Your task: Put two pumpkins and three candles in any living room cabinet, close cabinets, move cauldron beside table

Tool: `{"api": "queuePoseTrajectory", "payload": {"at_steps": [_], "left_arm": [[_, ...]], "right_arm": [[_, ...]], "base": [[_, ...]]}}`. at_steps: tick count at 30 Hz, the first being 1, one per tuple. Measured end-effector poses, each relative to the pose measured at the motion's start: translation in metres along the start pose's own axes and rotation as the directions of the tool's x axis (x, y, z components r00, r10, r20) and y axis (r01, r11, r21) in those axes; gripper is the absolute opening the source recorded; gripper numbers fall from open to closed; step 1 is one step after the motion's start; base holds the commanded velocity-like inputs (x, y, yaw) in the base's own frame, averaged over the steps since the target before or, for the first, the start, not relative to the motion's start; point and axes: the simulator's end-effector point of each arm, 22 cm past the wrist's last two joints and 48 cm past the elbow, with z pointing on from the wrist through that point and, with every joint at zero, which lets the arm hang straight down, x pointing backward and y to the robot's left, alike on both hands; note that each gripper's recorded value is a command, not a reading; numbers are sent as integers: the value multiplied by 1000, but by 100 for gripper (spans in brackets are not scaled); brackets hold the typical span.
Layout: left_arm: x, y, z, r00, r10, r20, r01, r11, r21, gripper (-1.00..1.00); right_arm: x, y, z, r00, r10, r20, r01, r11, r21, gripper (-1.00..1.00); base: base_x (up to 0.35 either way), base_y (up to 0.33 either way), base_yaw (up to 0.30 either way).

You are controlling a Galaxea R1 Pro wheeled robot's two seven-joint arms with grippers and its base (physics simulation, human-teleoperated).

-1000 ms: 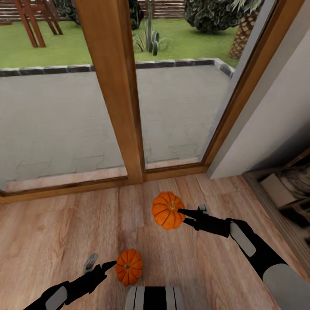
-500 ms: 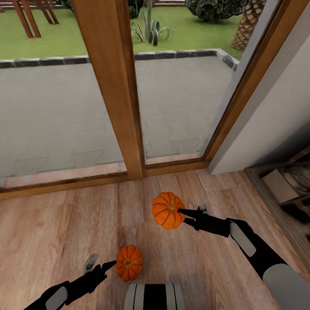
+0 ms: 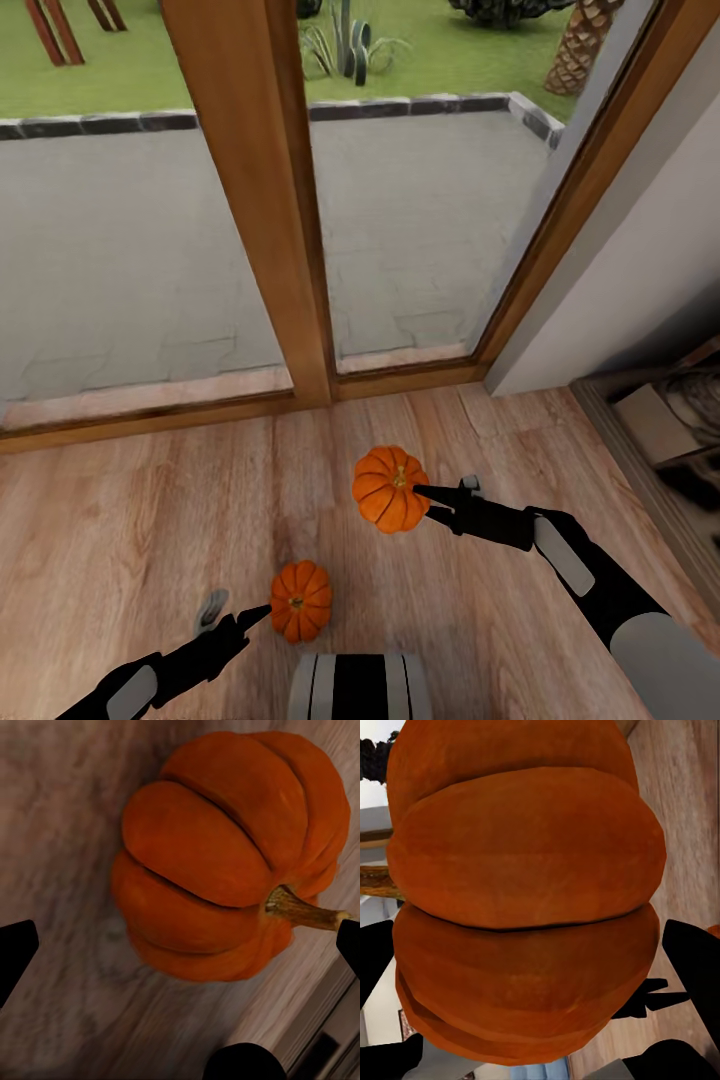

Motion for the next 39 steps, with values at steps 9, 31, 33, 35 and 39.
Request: {"api": "queuePoseTrajectory", "payload": {"at_steps": [9, 31, 33, 35, 39], "left_arm": [[8, 11, 5, 1000, -6, -21, 6, 1000, -15, 100], [21, 24, 12, 999, -16, -50, 15, 999, -32, 100], [21, 24, 12, 999, -16, -51, 15, 999, -32, 100], [21, 24, 12, 999, -17, -50, 15, 999, -31, 100], [20, 23, 12, 999, -16, -50, 15, 999, -30, 100]], "right_arm": [[3, -15, 1, 1000, 27, -3, -27, 1000, 7, -100], [9, -38, 2, 998, 62, -9, -62, 998, 23, -100], [9, -37, 2, 998, 64, -8, -64, 998, 21, -100], [9, -37, 2, 998, 63, -8, -63, 998, 22, -100], [9, -37, 2, 998, 63, -8, -63, 998, 22, -100]], "base": [[0, 0, 0], [0, 0, 0], [0, 0, 0], [0, 0, 0], [0, 0, 0]]}}
